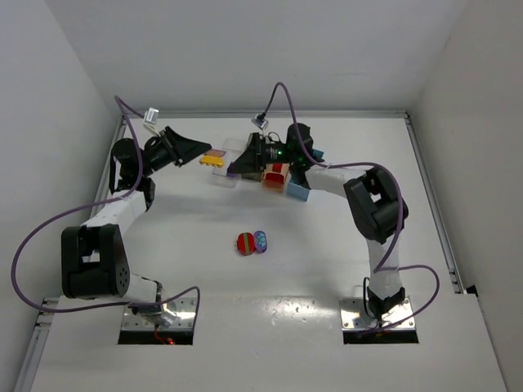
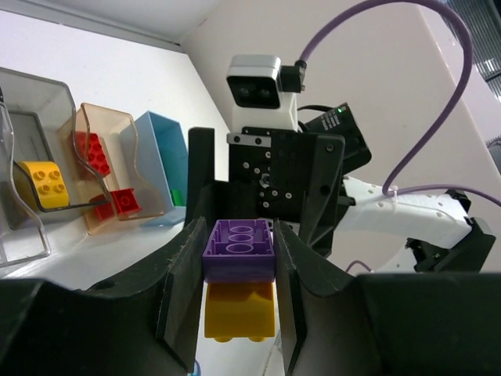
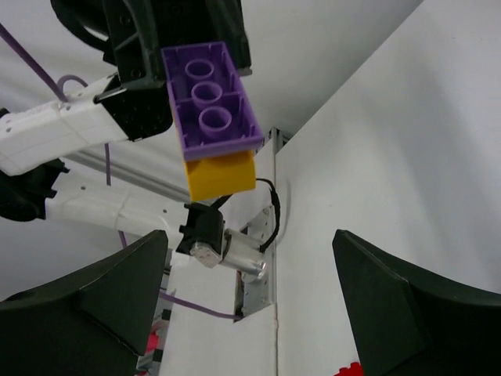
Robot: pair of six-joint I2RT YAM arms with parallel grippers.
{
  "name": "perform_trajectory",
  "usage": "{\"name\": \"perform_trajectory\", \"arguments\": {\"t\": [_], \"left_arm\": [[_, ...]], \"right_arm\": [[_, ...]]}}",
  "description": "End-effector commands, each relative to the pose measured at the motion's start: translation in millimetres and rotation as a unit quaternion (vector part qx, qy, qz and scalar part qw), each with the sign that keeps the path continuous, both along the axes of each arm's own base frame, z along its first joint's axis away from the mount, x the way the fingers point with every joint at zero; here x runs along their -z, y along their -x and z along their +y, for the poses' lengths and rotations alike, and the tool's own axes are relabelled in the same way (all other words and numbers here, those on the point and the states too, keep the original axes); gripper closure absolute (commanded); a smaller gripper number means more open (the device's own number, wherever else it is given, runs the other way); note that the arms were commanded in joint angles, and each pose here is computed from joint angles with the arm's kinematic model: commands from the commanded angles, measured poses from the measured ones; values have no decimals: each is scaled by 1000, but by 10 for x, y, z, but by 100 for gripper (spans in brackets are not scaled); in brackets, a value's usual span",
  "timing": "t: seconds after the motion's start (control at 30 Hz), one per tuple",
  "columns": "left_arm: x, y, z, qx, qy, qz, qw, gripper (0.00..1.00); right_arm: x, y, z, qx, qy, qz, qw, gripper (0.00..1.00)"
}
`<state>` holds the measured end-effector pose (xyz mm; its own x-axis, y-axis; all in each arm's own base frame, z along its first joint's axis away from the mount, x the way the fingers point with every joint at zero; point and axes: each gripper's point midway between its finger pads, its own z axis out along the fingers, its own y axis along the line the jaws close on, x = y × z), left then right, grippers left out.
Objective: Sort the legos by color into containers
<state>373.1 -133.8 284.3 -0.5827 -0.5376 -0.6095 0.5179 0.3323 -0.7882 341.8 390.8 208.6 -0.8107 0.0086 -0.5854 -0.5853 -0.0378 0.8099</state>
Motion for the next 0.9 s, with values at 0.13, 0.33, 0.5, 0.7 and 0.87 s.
{"name": "perform_trajectory", "arguments": {"t": [0.13,0.33,0.5,0.7,0.87], "left_arm": [[-101,68,10,7,11,-18,1000,100],[-80,77,10,7,11,-18,1000,100],[-95,80,8,7,14,-19,1000,100],[-74,89,8,7,14,-19,1000,100],[-112,149,-35,13,13,-28,999,100]], "right_arm": [[-371,-140,204,5,-40,-49,998,12],[-464,-59,281,-10,-48,-63,997,12],[-484,50,349,-25,-53,-71,996,24],[-493,87,380,-29,-56,-79,995,48],[-495,69,385,-24,-57,-83,995,72]]}}
